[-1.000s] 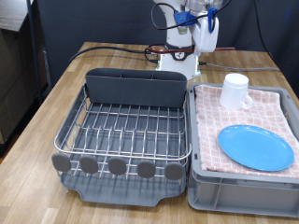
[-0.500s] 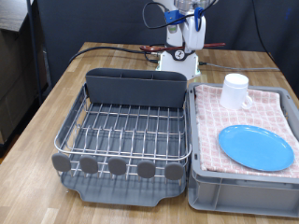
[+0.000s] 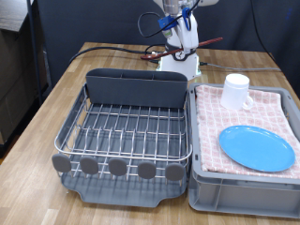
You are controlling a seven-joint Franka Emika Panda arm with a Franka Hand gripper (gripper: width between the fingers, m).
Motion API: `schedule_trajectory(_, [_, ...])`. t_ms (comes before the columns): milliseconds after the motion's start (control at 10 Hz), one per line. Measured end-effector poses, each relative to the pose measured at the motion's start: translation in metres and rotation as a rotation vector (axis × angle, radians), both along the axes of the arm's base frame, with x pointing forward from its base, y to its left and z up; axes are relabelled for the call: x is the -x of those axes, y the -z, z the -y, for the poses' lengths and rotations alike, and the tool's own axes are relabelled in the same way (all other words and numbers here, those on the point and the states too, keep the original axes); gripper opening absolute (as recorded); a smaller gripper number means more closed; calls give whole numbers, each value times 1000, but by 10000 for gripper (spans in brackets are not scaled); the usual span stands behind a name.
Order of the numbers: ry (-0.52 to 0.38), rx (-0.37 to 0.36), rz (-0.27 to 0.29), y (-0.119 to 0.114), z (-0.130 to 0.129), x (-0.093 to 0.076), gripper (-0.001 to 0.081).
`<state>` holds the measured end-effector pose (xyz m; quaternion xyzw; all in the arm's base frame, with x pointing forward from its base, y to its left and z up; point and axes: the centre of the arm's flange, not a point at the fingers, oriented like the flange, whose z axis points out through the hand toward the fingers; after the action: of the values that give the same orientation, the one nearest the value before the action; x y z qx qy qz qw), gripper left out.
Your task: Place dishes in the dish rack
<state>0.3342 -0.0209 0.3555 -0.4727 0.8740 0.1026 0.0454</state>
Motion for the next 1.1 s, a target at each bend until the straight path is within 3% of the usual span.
schedule_trajectory(200, [-5, -22, 4, 0, 1, -1, 83])
schedule_trajectory(500, [-36, -63, -43, 7, 0, 9, 83])
schedule_trajectory(1100, [-24, -195, -12, 13, 20, 25, 83])
